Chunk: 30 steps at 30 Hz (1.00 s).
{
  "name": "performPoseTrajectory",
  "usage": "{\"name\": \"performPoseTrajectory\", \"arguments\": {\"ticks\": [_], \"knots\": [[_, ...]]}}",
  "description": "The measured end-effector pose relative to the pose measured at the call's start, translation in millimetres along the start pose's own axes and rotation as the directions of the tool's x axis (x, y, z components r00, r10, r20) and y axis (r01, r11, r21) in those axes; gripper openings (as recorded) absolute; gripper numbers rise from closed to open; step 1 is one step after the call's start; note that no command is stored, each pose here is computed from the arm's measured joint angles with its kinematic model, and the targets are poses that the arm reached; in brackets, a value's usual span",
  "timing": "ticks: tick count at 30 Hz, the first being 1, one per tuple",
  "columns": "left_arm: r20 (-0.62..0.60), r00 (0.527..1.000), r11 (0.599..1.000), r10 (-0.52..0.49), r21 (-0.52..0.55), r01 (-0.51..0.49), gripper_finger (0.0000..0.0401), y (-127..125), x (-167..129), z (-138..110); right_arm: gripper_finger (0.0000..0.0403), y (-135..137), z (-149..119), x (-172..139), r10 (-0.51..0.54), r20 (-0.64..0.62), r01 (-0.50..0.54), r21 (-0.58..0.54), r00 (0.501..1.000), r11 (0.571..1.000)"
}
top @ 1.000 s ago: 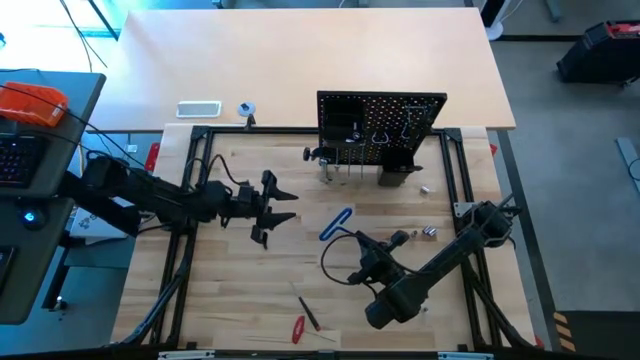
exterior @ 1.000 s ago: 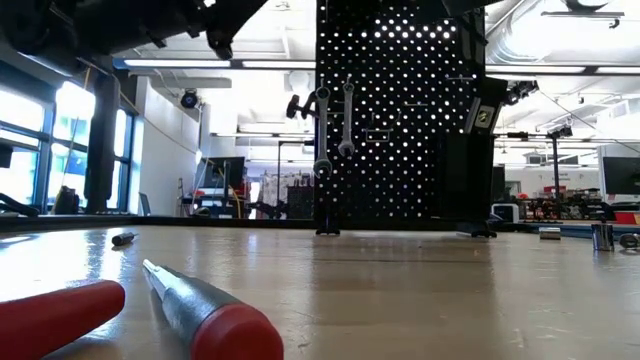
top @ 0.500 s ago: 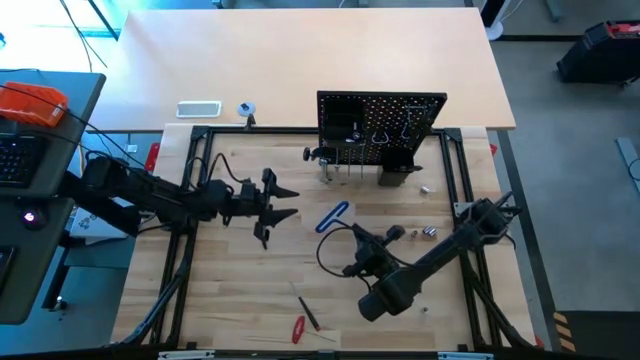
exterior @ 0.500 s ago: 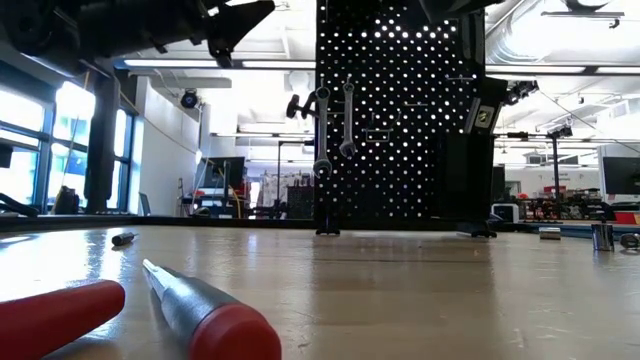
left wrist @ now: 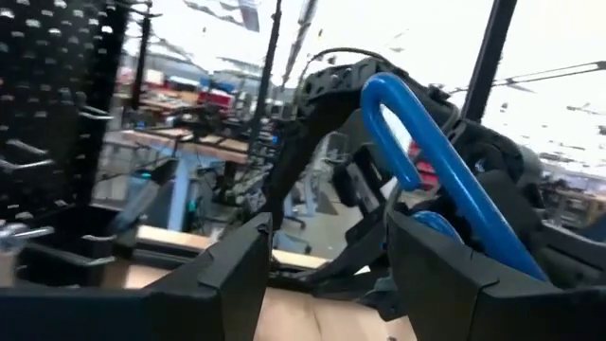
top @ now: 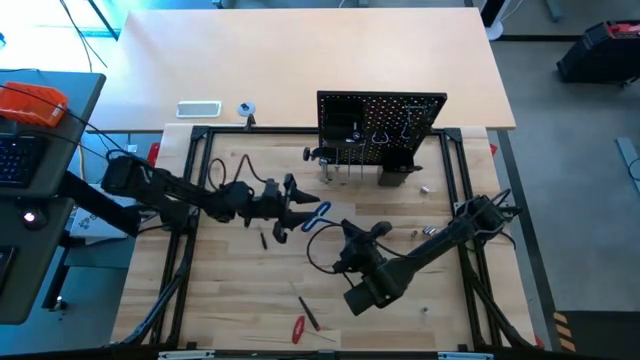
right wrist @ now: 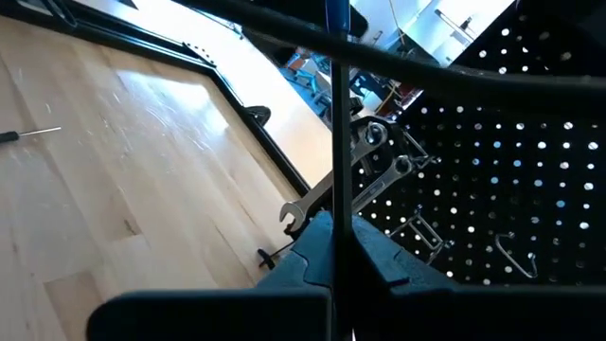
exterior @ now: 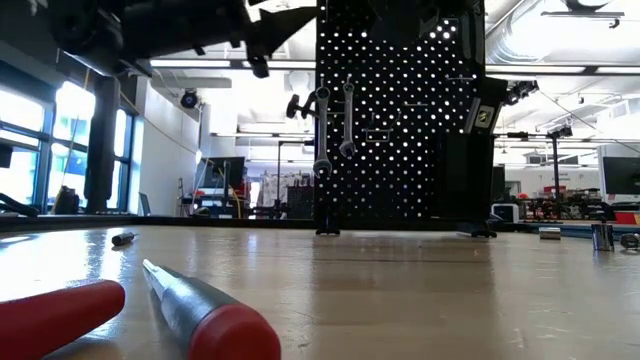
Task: Hang tools onto peg board
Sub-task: Hang the blue L-shaped hex key onto the pegboard
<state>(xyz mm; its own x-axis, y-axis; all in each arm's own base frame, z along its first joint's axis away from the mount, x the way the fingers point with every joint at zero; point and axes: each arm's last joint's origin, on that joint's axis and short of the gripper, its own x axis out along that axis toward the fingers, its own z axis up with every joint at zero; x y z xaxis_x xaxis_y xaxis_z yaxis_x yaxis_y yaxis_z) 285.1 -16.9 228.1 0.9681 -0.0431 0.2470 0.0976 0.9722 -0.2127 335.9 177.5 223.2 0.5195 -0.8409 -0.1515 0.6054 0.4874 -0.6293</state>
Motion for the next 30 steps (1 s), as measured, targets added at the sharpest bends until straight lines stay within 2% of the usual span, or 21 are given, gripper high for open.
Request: {"name": "performPoseTrajectory", "arguments": {"ticks": [3,6,10,14,19,25,30], "knots": [[0.033,0.998,0.998,-0.061,-0.018,0.062,0.0200,-1.7,6.4,0.3,0.0000,-0.5,-0.3,0.3,-0.002,-0.001,0.002,-0.009,1.000,1.000],[0.042,0.997,0.997,-0.069,-0.032,0.070,0.0200,-1.9,9.9,0.3,0.0000,-1.6,-0.8,2.0,-0.007,-0.006,0.006,-0.021,1.000,1.000],[0.059,0.998,1.000,-0.008,0.012,0.007,0.0200,6.3,3.4,6.6,0.0000,-2.3,-1.3,5.3,-0.012,-0.015,0.012,-0.022,1.000,1.000],[0.128,0.991,0.996,0.046,0.070,-0.056,0.0200,11.5,-12.0,31.4,0.0000,-3.3,-1.6,8.2,-0.016,-0.026,0.015,-0.028,1.000,1.000],[0.103,0.992,0.991,0.071,0.110,-0.082,0.0200,9.8,-27.3,46.6,0.0000,-4.7,-1.8,14.9,-0.025,-0.046,0.023,-0.033,0.999,0.999],[-0.007,0.999,0.997,0.050,0.061,-0.049,0.0200,6.2,-24.9,29.9,0.0000,-7.2,-1.4,26.3,-0.053,-0.060,0.051,-0.033,0.997,0.998],[0.002,0.999,0.998,0.040,0.042,-0.040,0.0200,4.4,-19.7,19.8,0.0000,-7.7,-1.5,29.5,-0.057,-0.069,0.054,-0.039,0.996,0.998]]}}
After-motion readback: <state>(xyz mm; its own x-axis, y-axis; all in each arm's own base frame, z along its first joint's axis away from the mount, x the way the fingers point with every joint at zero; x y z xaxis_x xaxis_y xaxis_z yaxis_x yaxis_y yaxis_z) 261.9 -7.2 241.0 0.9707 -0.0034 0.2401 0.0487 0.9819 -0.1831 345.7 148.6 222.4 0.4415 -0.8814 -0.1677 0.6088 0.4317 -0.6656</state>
